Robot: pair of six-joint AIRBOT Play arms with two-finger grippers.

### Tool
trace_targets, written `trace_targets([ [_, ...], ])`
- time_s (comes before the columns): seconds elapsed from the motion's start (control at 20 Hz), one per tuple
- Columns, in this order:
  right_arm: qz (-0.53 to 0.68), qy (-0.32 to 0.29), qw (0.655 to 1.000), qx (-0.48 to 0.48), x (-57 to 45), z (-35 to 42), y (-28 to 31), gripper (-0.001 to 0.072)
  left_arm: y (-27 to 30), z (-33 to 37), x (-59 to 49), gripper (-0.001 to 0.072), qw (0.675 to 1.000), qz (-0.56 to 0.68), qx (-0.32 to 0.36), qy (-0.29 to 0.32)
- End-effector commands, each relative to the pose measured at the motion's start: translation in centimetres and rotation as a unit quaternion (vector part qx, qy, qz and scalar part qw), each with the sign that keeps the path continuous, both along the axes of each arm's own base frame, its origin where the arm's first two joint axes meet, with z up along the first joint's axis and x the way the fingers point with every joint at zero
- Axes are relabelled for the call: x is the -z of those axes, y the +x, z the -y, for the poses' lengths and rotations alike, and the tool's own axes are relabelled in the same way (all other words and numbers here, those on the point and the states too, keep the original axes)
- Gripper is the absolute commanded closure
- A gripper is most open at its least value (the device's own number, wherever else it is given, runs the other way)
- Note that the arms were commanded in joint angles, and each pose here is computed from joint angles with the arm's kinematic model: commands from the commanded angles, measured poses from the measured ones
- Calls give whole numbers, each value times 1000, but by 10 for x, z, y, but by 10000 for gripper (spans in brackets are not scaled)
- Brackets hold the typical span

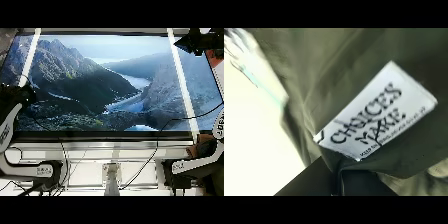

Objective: Fold the clothes and pants, and hang the long-sleeved shirts on hangers.

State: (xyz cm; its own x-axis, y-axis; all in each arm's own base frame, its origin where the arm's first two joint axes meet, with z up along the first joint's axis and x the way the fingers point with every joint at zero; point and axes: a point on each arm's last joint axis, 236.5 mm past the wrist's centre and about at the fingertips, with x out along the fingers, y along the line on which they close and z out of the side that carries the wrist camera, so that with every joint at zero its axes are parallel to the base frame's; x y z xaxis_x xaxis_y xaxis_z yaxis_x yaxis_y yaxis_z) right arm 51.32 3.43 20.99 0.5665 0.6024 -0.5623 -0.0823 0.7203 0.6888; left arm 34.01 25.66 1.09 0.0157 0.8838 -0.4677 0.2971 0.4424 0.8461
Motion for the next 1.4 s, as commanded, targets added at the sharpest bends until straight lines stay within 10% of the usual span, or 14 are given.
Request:
trace_targets([
  [0.0,-1,-2,1000,0,1,0,0,693,32,34,-79,701,981,191,32,-9],
  [0.2,-2,-2,1000,-2,1,-1,-1,692,47,90,-218,702,867,486,67,-89],
  [0.4,-1,-2,1000,-8,1,-8,-1,693,56,213,-369,703,593,708,219,-316],
  [0.5,4,-2,1000,-5,0,-8,1,693,55,259,-383,703,530,708,244,-397],
  [1.1,27,-6,998,57,-17,46,3,689,94,568,-79,698,649,358,217,-635],
  [1.15,30,-5,997,64,-18,52,5,658,82,589,-58,653,658,331,230,-636],
  [1.25,34,-6,997,76,-19,61,6,343,56,623,-29,166,674,277,282,-624],
  [1.35,38,-6,996,81,-20,64,9,225,39,640,-21,112,677,254,311,-617],
])
